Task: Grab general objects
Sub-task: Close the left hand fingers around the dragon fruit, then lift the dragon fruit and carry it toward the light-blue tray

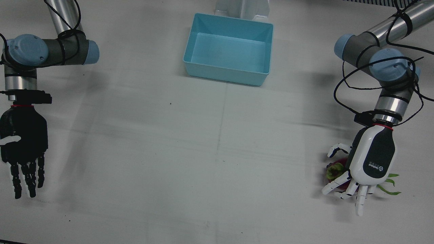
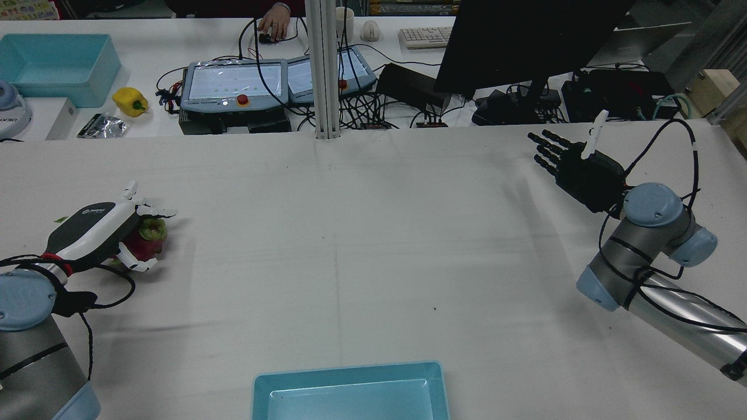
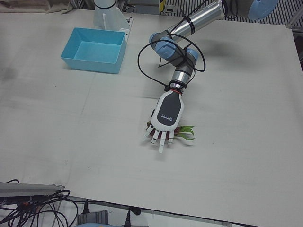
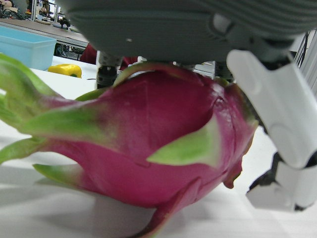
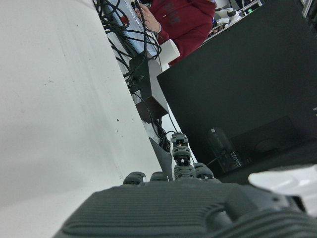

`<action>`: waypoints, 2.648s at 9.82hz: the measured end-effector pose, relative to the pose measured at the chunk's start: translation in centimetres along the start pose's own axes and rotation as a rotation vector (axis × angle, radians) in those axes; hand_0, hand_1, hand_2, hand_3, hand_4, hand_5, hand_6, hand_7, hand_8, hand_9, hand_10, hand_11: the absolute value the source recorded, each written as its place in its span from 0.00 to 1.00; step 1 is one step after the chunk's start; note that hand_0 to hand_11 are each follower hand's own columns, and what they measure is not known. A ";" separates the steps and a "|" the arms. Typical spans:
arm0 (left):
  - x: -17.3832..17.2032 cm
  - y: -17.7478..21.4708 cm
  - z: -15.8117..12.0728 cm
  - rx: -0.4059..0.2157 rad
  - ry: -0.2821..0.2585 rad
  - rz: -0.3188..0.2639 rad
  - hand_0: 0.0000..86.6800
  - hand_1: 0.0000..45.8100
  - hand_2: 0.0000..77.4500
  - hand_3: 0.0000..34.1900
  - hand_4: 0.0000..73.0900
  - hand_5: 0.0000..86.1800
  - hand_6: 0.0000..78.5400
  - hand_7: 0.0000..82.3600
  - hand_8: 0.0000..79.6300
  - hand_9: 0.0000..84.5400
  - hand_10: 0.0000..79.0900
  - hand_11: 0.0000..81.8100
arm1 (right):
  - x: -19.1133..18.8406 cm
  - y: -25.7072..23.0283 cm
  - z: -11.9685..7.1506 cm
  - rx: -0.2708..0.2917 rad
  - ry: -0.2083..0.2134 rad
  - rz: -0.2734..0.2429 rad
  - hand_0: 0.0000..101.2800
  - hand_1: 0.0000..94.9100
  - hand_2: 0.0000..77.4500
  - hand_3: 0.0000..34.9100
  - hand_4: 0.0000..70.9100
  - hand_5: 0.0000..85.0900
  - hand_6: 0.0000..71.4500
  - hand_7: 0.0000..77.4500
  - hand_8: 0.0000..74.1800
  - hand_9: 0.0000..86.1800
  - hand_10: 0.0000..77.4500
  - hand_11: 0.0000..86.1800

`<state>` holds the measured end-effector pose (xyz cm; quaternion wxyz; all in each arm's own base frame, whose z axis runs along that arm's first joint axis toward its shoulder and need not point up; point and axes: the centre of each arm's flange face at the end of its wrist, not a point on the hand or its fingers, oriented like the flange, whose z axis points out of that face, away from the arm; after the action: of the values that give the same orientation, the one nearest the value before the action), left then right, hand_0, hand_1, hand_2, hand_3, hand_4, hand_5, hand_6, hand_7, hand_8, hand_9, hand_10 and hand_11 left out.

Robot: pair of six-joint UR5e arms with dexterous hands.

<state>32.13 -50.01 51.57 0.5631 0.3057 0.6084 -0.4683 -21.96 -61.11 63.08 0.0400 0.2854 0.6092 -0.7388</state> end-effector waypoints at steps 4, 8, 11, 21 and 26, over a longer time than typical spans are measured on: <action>-0.1 0.7 -0.2 0.015 -0.002 0.004 0.48 0.00 0.71 0.10 0.93 0.01 0.49 0.71 0.58 0.47 0.28 0.87 | 0.0 0.0 0.0 0.000 0.000 0.000 0.00 0.07 0.02 0.00 0.00 0.00 0.00 0.00 0.00 0.01 0.00 0.01; 1.5 0.4 -1.0 0.046 0.032 -0.010 0.39 0.00 0.77 0.00 0.94 0.28 0.65 0.76 0.78 0.55 0.28 0.97 | 0.0 0.0 0.0 0.000 0.000 0.000 0.00 0.07 0.03 0.00 0.00 0.00 0.00 0.00 0.00 0.01 0.00 0.01; 3.5 0.4 -1.8 0.052 0.073 -0.031 0.37 0.00 0.77 0.00 0.95 0.30 0.68 0.76 0.83 0.55 0.29 0.88 | 0.0 0.0 0.0 0.000 0.000 0.000 0.00 0.07 0.02 0.00 0.00 0.00 0.00 0.00 0.00 0.01 0.00 0.01; 13.9 10.1 -6.6 -0.405 0.336 -0.203 0.46 0.00 0.75 0.00 0.96 0.32 0.71 0.76 0.86 0.55 0.29 0.86 | 0.0 0.0 0.0 0.000 0.000 0.000 0.00 0.07 0.02 0.00 0.00 0.00 0.00 0.00 0.00 0.01 0.00 0.01; 17.2 14.4 -8.1 -0.669 0.464 -0.333 0.48 0.00 0.76 0.00 0.96 0.32 0.71 0.75 0.86 0.55 0.29 0.86 | 0.0 0.0 0.0 0.000 0.000 0.000 0.00 0.07 0.03 0.00 0.00 0.00 0.00 0.00 0.00 0.01 0.00 0.01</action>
<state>38.79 -39.83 31.00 0.3964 0.1013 0.8778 -0.2490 -21.96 -61.11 63.07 0.0400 0.2854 0.6092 -0.7388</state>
